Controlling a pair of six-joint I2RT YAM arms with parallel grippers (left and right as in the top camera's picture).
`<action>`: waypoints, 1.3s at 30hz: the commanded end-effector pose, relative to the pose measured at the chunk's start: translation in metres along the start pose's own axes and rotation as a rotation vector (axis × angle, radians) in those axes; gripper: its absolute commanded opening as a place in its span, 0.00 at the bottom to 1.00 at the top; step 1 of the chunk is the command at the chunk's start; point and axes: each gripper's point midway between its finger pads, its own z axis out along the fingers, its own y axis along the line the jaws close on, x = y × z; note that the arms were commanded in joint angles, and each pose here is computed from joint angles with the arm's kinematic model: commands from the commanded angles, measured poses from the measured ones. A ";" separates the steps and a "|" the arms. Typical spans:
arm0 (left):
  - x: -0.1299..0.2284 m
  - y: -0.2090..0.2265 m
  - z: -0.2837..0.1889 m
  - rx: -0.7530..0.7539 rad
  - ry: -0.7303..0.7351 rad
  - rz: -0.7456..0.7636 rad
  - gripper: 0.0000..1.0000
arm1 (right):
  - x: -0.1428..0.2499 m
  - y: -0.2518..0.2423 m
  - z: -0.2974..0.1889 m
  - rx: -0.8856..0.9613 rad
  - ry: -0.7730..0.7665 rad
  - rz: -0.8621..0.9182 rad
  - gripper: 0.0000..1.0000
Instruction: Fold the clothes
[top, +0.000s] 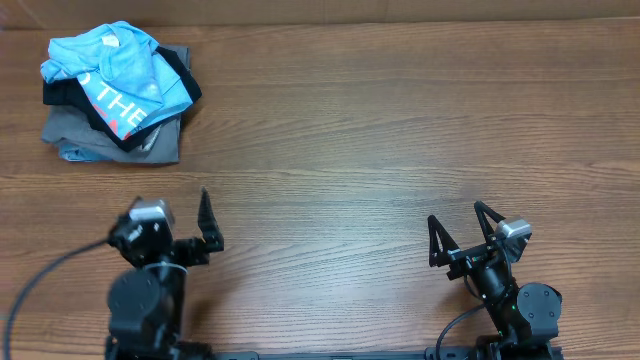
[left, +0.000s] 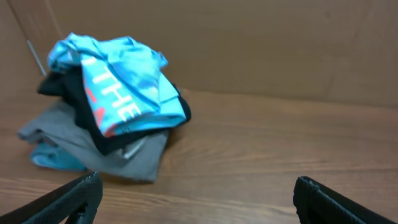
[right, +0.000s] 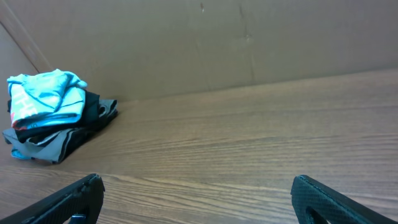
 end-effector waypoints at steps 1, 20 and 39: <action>0.021 -0.001 0.000 0.031 -0.048 -0.022 0.99 | -0.003 0.000 -0.001 -0.001 -0.015 -0.012 1.00; 0.079 -0.001 0.017 0.060 -0.104 -0.068 1.00 | -0.003 0.000 -0.001 -0.001 -0.015 -0.012 1.00; 0.079 -0.001 0.017 0.060 -0.104 -0.068 1.00 | -0.003 0.000 -0.001 -0.001 -0.015 -0.012 1.00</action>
